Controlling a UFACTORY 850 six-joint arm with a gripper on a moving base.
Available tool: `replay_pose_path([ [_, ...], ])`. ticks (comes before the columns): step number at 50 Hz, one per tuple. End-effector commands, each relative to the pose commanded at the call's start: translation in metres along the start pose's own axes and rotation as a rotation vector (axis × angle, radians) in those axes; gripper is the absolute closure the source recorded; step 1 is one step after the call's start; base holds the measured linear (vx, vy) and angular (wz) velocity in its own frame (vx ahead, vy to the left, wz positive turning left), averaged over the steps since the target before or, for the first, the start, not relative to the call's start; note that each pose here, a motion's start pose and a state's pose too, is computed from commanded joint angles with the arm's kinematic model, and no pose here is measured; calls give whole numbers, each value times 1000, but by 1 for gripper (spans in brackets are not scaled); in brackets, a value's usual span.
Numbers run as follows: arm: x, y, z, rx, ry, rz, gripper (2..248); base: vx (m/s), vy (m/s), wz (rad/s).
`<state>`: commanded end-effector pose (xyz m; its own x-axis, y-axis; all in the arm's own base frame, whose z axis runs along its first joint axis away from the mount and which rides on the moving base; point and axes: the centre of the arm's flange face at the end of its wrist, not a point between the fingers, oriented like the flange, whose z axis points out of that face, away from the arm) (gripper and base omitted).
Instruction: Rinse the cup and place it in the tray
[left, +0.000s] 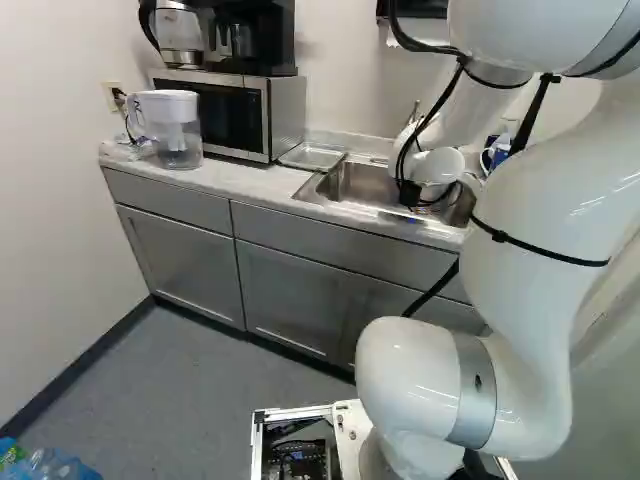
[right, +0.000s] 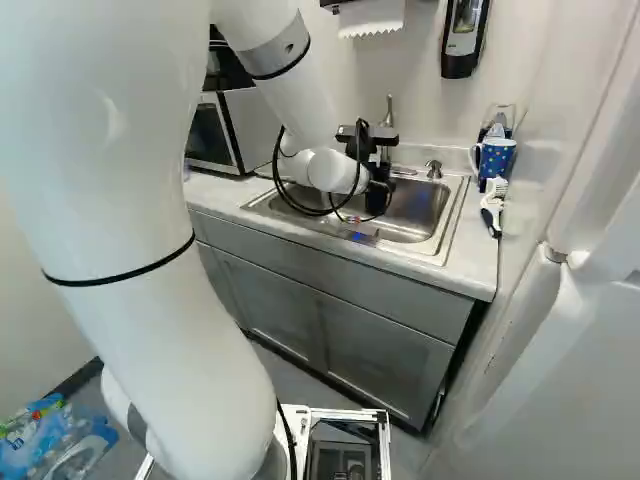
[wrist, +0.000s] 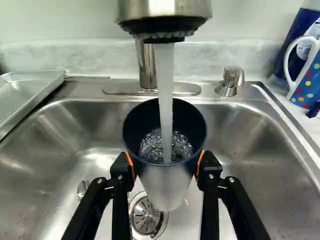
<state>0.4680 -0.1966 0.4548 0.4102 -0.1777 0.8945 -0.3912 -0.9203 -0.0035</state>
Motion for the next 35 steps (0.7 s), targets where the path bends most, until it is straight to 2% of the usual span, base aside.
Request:
replay_pose_path([
  [35, 0, 0, 0, 0, 0, 0, 124, 0, 0, 0],
])
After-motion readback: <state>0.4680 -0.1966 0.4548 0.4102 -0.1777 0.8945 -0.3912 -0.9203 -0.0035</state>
